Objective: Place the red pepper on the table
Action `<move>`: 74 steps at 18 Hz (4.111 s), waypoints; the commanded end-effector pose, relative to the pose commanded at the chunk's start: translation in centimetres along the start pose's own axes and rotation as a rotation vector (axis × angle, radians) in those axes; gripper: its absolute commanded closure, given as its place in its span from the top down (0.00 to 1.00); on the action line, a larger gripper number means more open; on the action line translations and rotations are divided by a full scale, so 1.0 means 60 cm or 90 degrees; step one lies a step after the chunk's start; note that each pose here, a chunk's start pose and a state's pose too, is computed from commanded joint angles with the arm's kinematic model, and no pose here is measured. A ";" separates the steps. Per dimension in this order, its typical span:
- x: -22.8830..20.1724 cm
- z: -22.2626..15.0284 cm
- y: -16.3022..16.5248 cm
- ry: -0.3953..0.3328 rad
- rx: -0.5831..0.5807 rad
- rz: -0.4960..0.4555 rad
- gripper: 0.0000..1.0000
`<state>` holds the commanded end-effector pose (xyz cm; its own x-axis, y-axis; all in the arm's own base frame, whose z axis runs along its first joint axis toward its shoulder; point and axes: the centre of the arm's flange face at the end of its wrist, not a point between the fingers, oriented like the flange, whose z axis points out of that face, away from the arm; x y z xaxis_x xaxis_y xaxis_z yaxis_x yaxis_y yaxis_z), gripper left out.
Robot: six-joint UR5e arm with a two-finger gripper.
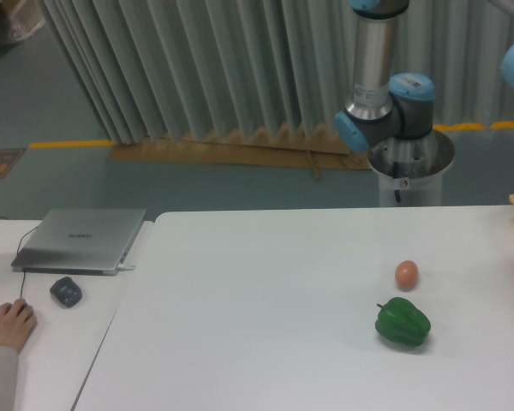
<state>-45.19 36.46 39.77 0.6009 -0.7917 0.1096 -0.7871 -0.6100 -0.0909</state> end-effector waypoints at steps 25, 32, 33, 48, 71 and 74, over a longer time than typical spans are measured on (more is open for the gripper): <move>0.046 0.131 0.278 0.064 -0.092 0.386 1.00; 0.054 0.179 0.272 0.067 -0.081 0.376 1.00; 0.055 0.184 0.271 0.067 -0.078 0.370 1.00; 0.064 0.189 0.264 0.073 -0.080 0.297 0.43; -0.004 0.033 0.046 0.026 -0.025 0.060 0.43; -0.019 0.032 -0.006 0.022 -0.031 0.020 0.43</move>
<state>-45.31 37.55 37.78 0.5720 -0.8080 0.1413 -0.8115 -0.5825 -0.0465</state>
